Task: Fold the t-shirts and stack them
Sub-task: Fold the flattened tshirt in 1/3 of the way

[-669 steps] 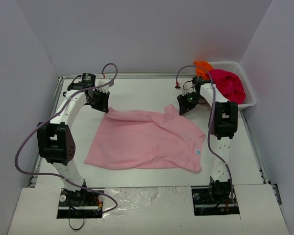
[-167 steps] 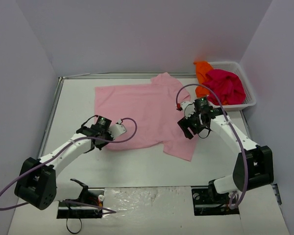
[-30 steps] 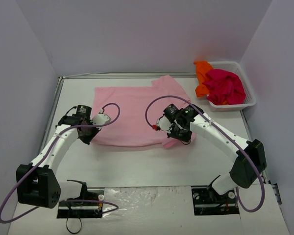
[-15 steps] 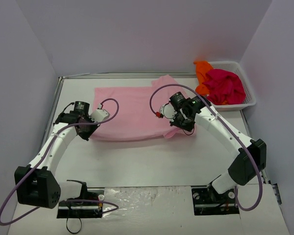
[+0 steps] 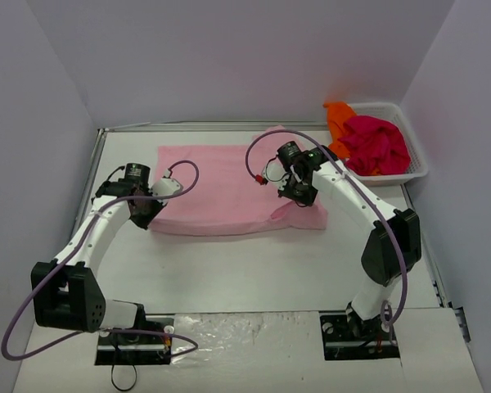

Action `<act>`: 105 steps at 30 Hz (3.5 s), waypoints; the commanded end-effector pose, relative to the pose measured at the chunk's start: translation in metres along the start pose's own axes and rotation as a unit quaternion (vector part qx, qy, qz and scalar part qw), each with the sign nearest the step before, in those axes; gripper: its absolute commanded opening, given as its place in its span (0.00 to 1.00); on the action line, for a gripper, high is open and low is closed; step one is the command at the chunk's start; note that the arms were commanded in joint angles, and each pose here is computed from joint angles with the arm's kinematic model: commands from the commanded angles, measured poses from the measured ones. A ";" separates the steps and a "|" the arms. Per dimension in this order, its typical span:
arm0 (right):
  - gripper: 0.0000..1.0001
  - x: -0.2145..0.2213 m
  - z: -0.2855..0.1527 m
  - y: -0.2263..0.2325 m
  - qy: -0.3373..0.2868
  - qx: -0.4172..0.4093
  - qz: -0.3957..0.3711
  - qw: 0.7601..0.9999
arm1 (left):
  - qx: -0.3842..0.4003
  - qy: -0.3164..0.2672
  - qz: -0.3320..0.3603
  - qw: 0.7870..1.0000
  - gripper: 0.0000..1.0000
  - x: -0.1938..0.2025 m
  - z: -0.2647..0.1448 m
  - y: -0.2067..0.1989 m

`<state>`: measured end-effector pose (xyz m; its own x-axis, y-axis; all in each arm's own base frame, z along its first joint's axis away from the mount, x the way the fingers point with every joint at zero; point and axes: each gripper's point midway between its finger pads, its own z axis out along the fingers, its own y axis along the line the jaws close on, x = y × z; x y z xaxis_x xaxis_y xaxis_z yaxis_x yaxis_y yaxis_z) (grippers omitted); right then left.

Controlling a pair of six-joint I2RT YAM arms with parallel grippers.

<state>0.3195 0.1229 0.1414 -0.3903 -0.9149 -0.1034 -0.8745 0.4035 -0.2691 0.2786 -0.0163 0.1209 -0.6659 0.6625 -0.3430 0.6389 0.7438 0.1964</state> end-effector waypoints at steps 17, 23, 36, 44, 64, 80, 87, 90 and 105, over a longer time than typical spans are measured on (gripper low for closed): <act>0.00 -0.023 0.033 -0.053 0.017 0.002 0.006 1.000 | -0.006 0.000 0.011 1.000 0.02 -0.033 0.015 0.042; 0.00 -0.025 0.052 -0.066 0.025 -0.005 0.014 1.000 | -0.005 0.007 0.010 1.000 0.02 -0.039 0.027 0.056; 0.00 -0.030 0.091 -0.080 0.044 -0.021 0.020 0.999 | 0.025 0.025 0.000 0.999 0.02 -0.045 0.068 0.075; 0.07 -0.036 0.106 -0.087 0.048 -0.019 0.024 0.998 | 0.016 0.028 -0.004 0.999 0.16 -0.051 0.082 0.085; 0.48 -0.050 0.049 -0.116 -0.010 0.055 0.096 0.994 | -0.066 -0.031 -0.008 0.997 0.42 -0.068 0.010 0.101; 0.37 0.014 0.020 -0.014 -0.007 -0.029 0.091 0.995 | 0.027 -0.021 0.011 0.999 0.16 -0.019 0.027 0.028; 0.38 0.033 0.035 0.008 0.025 -0.047 0.095 0.994 | 0.027 -0.016 0.045 0.999 0.26 -0.003 0.034 0.017; 0.39 0.032 0.040 0.008 0.027 -0.048 0.098 0.994 | 0.026 -0.014 0.056 0.998 0.29 0.001 0.038 0.016; 0.41 0.019 0.052 0.002 0.033 -0.050 0.117 0.991 | 0.004 -0.010 0.091 0.996 0.35 0.005 0.066 0.027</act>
<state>0.3249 0.1015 0.0821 -0.5937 -0.7998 -0.0881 -0.7860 0.5999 -0.1492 0.3069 0.0014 0.0640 -0.5709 0.7582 -0.3150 0.7363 0.6426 0.2119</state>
